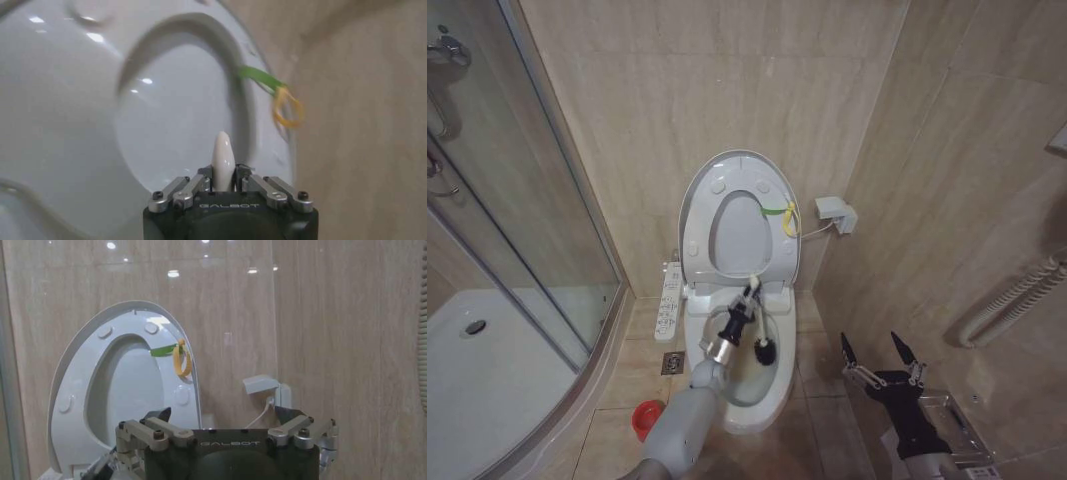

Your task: Open the toilet lid, clean the toilet bowl with a toilet brush, close the toilet lid, and flush.

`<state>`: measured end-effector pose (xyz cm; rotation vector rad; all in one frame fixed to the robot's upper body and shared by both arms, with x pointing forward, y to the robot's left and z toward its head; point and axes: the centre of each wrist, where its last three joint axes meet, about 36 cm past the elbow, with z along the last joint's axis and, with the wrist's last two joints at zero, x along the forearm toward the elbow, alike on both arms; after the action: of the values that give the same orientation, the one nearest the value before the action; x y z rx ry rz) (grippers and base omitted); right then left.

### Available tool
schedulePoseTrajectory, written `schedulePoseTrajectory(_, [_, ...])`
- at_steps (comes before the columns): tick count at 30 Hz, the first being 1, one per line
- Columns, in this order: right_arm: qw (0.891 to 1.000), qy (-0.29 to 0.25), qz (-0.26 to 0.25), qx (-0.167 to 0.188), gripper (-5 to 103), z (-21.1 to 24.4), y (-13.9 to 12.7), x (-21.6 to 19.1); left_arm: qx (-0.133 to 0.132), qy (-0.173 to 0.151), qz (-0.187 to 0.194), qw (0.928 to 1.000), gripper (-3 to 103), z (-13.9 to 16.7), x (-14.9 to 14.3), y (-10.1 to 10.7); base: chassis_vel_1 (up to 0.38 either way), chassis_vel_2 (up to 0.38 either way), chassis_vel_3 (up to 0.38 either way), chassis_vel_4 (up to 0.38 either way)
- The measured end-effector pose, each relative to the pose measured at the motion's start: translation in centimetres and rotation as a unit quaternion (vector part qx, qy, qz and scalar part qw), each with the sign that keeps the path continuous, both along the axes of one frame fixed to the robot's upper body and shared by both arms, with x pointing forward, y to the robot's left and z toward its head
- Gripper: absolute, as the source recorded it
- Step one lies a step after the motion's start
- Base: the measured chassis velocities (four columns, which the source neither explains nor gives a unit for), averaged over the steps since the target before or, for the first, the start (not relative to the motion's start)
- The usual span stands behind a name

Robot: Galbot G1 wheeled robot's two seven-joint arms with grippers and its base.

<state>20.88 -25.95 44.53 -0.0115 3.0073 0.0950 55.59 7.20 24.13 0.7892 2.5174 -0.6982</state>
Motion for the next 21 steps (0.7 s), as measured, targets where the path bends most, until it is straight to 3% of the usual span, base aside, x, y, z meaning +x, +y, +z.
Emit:
schedulePoseTrajectory(3, [1.0,0.0,0.0,0.0,100,0.0,0.0,0.0,-0.001,0.002,-0.002,1.0,21,0.1,0.1,-0.1,0.0,0.0,0.0,0.0])
schedulePoseTrajectory(5, [1.0,0.0,0.0,0.0,100,0.0,0.0,0.0,0.056,-0.015,-0.006,0.9983,21,-0.8,0.2,0.7,0.0,0.0,0.0,0.0])
schedulePoseTrajectory(6, [1.0,0.0,0.0,0.0,100,0.0,0.0,0.0,0.11,-0.031,-0.015,0.9933,21,-1.5,0.1,1.5,0.0,0.0,0.0,0.0])
schedulePoseTrajectory(7, [1.0,0.0,0.0,0.0,100,0.0,0.0,0.0,0.11,-0.031,-0.015,0.9933,21,-1.5,0.1,1.5,0.0,0.0,0.0,0.0])
schedulePoseTrajectory(9, [1.0,0.0,0.0,0.0,100,0.0,0.0,0.0,0.161,-0.048,-0.03,0.9853,21,-2.0,-0.2,1.7,0.0,0.0,0.0,0.0])
schedulePoseTrajectory(10, [1.0,0.0,0.0,0.0,100,0.0,0.0,0.0,0.17,-0.05,-0.031,0.9836,21,-2.1,-0.2,1.8,0.0,0.0,0.0,0.0])
schedulePoseTrajectory(12, [1.0,0.0,0.0,0.0,100,0.0,0.0,0.0,0.17,-0.051,-0.029,0.9837,21,-2.0,-0.2,1.9,0.0,0.0,0.0,0.0])
schedulePoseTrajectory(14, [1.0,0.0,0.0,0.0,100,0.0,0.0,0.0,0.134,-0.045,-0.018,0.9898,21,-1.5,-0.1,1.3,0.0,0.0,0.0,0.0])
schedulePoseTrajectory(15, [1.0,0.0,0.0,0.0,100,0.0,0.0,0.0,0.134,-0.045,-0.018,0.9898,21,-1.5,-0.1,1.3,0.0,0.0,0.0,0.0])
schedulePoseTrajectory(17, [1.0,0.0,0.0,0.0,100,0.0,0.0,0.0,0.059,-0.014,0.0,0.9982,21,-0.3,0.0,0.3,0.0,0.0,0.0,0.0])
schedulePoseTrajectory(18, [1.0,0.0,0.0,0.0,100,0.0,0.0,0.0,0.038,-0.005,0.004,0.9992,21,0.0,0.0,0.1,0.0,0.0,0.0,0.0])
schedulePoseTrajectory(19, [1.0,0.0,0.0,0.0,100,0.0,0.0,0.0,0.038,-0.005,0.004,0.9992,21,0.0,0.0,0.1,0.0,0.0,0.0,0.0])
schedulePoseTrajectory(20, [1.0,0.0,0.0,0.0,100,0.0,0.0,0.0,0.011,0.011,0.012,0.9998,21,0.2,0.0,-0.1,0.0,0.0,0.0,0.0])
schedulePoseTrajectory(21, [1.0,0.0,0.0,0.0,100,0.0,0.0,0.0,0.013,0.012,0.013,0.9998,21,0.1,0.1,-0.1,0.0,0.0,0.0,0.0])
